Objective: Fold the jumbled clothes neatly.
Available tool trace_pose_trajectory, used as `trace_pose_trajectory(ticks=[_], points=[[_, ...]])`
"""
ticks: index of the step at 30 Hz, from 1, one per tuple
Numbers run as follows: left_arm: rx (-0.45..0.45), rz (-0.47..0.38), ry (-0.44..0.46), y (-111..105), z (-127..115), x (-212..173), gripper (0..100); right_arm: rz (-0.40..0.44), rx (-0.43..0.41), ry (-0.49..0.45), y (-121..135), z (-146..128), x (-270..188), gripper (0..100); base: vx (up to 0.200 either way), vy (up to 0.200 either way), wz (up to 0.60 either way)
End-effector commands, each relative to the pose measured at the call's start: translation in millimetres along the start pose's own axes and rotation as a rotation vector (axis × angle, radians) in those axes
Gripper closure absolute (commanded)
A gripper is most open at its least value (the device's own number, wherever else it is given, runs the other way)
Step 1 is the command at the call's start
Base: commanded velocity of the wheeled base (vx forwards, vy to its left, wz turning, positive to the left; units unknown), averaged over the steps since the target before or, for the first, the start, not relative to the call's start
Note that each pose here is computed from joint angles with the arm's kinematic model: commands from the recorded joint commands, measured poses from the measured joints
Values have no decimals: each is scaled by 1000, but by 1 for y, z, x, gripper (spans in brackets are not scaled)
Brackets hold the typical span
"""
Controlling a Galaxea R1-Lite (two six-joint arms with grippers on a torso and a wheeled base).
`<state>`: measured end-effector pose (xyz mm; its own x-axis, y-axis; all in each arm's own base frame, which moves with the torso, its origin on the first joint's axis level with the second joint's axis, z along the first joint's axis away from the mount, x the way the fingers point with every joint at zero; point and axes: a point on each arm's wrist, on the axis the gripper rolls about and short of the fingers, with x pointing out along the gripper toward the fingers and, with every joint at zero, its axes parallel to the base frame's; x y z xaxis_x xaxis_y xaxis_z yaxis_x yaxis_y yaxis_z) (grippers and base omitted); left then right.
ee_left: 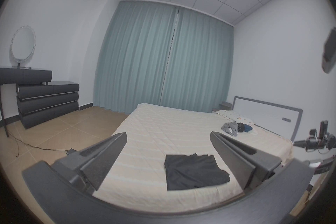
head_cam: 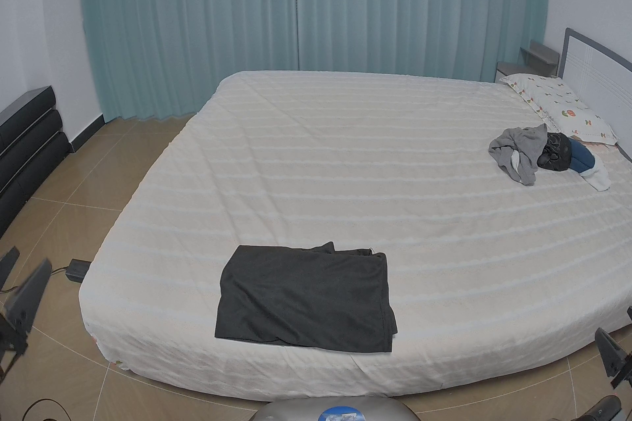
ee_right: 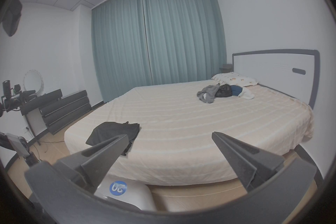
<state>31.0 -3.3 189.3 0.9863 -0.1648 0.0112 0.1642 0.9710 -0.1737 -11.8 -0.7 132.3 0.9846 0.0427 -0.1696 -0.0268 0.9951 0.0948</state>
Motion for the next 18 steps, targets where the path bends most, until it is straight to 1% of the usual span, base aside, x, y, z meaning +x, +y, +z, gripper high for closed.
trace_pose_trajectory(ticks=[1, 2, 3, 5, 7, 9, 10, 12, 15, 17, 18], points=[[87, -160, -99, -5, -37, -67, 0, -58, -41, -184, 1, -15, -38, 0, 0, 0, 0], [87, -164, -98, -4, -37, -67, 0, -58, -41, -183, 0, -16, -38, 0, 0, 0, 0], [89, -179, -82, -2, -46, -71, 0, -57, -46, -178, 0, -17, -37, 0, 0, 0, 0], [97, -167, -69, -1, -50, -71, 0, -57, -49, -178, 0, -17, -37, 0, 0, 0, 0], [92, -159, -50, 0, -55, -69, 0, -57, -54, -193, 0, -17, -36, 0, 0, 0, 0], [106, -153, -34, 1, -62, -65, 0, -60, -55, -207, 0, -19, -31, 0, 0, 0, 0], [119, -144, -42, 2, -65, -64, 0, -69, -57, -227, -1, -20, -29, 0, 0, 0, 0], [160, -125, -89, 3, -67, -60, 0, -83, -81, -270, -1, -23, -23, 0, 0, 0, 0], [216, -94, -161, 6, -75, -54, 0, -91, -158, -341, -2, -29, -14, 0, 0, 0, 0], [249, -50, -199, 8, -82, -51, 0, -94, -215, -391, -3, -36, -8, 0, 0, 0, 0], [249, -50, -199, 8, -82, -51, 0, -94, -215, -391, -3, -36, -8, 0, 0, 0, 0]])
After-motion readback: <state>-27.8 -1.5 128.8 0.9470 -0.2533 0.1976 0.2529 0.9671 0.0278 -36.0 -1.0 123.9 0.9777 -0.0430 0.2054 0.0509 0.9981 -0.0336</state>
